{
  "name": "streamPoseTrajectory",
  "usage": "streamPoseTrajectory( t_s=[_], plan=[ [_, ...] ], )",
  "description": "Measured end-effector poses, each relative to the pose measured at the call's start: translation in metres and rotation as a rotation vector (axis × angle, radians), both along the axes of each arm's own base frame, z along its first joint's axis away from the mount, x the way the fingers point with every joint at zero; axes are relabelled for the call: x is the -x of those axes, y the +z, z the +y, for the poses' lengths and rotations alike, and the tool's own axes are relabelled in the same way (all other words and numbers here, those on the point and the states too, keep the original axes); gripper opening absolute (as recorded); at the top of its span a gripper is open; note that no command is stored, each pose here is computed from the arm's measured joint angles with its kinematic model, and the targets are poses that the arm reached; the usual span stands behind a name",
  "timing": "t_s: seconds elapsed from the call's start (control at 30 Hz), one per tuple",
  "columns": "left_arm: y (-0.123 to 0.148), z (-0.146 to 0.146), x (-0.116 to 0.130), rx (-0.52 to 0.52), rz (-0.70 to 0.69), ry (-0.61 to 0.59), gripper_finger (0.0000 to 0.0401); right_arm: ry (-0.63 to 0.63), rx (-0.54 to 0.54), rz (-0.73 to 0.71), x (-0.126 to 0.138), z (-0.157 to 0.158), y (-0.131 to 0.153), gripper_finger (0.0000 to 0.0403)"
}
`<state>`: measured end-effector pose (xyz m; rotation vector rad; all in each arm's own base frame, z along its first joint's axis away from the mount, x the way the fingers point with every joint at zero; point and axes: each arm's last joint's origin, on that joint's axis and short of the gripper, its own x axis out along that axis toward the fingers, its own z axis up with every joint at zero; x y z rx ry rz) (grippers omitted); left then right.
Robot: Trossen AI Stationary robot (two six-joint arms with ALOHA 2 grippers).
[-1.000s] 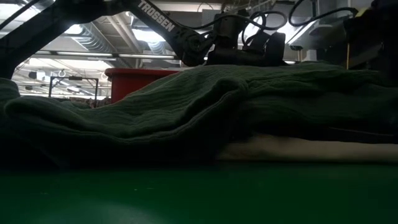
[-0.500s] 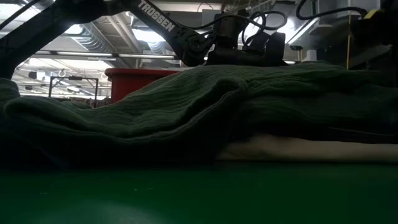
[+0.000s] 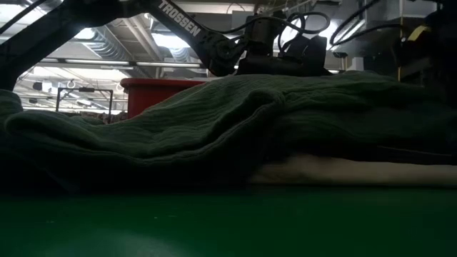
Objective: Fold Laundry from Bin
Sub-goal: Fold the green shirt
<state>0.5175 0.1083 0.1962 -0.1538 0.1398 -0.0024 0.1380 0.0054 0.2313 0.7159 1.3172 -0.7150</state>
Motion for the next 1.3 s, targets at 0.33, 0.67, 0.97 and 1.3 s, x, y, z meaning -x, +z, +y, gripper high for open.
streamPoseTrajectory(
  t_s=[0.33,0.67,0.97,1.3],
  plan=[
    [0.0,0.0,0.0,-0.001,0.0,-0.001,0.0,0.076,0.005,0.131,-0.016,0.001,-0.017,0.0138],
    [0.0,0.0,0.0,-0.008,0.0,-0.004,0.0,0.099,0.012,0.069,-0.022,0.001,0.002,0.0025],
    [0.026,-0.003,-0.007,-0.082,-0.072,-0.126,0.0,0.142,0.085,-0.028,-0.031,0.0,0.032,0.001],
    [0.064,0.002,0.003,-0.206,0.067,-0.134,0.0,0.201,0.192,-0.07,-0.035,-0.003,0.047,0.0004]
  ],
)
